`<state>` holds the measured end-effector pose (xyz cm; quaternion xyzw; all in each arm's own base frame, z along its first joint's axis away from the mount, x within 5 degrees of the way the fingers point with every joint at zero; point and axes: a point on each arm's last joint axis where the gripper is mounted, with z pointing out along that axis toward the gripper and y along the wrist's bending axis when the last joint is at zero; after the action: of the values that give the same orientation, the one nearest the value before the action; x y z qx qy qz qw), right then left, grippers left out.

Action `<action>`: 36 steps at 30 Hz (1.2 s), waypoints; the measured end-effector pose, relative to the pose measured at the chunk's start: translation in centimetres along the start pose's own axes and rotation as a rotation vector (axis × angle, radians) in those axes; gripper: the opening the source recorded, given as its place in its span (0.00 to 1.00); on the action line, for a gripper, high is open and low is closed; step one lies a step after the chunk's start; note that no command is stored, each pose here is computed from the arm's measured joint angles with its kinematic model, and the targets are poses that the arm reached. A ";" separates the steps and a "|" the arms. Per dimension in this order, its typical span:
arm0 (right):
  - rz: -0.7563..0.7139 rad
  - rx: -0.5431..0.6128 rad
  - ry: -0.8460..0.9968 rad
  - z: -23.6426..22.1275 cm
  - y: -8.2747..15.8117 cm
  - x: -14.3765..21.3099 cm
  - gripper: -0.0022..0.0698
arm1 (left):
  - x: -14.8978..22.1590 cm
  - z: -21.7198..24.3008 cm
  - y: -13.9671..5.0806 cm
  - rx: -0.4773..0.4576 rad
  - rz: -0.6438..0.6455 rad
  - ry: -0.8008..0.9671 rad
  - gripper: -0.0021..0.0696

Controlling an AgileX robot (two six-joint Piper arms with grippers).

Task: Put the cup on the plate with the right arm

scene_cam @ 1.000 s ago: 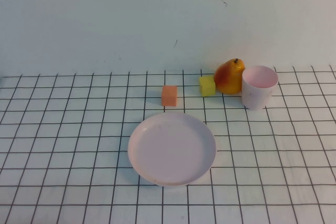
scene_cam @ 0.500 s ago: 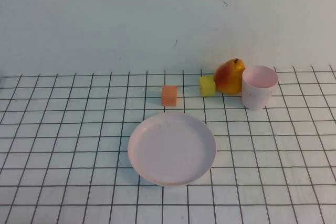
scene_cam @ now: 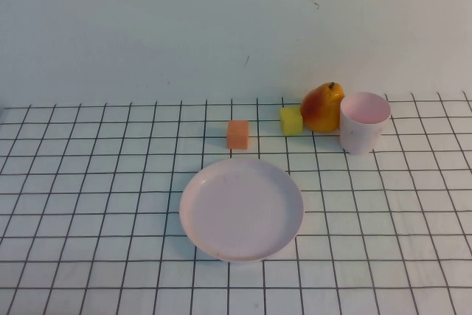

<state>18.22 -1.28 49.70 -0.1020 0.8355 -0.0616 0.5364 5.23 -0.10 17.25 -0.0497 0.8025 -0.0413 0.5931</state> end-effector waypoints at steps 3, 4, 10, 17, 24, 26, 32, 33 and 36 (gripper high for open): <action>0.022 -0.072 0.108 3.2 -0.1 0.0 0.03 | 0.0 0.0 0.0 0.000 0.000 0.000 0.03; 0.021 -0.097 0.137 4.2 0.0 0.1 0.03 | 0.0 0.0 0.0 0.000 0.000 0.000 0.03; 0.021 -0.273 0.257 10.3 0.6 1.1 0.24 | 0.0 0.0 0.0 0.000 0.000 0.000 0.03; 0.036 -0.409 0.380 17.8 1.6 2.8 0.57 | 0.0 0.0 0.0 0.000 0.000 0.000 0.03; -0.046 -0.468 0.506 24.4 5.0 3.7 0.60 | 0.0 0.0 0.0 0.000 0.000 0.000 0.03; -0.076 -0.480 0.520 26.0 6.2 3.6 0.60 | 0.0 0.0 0.0 0.000 0.000 0.000 0.03; -0.132 -0.513 0.555 30.5 9.1 4.4 0.60 | 0.0 0.0 0.0 0.000 0.000 0.000 0.03; -0.138 -0.515 0.562 31.5 9.5 4.8 0.60 | 0.0 0.0 0.0 0.000 0.000 0.000 0.03; -0.137 -0.506 0.584 34.2 10.3 5.9 0.60 | 0.0 0.0 0.0 0.000 0.000 0.000 0.03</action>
<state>45.85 7.50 28.00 -0.2648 0.9330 0.0844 0.2286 5.23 -0.10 17.25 -0.0497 0.8025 -0.0413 0.5931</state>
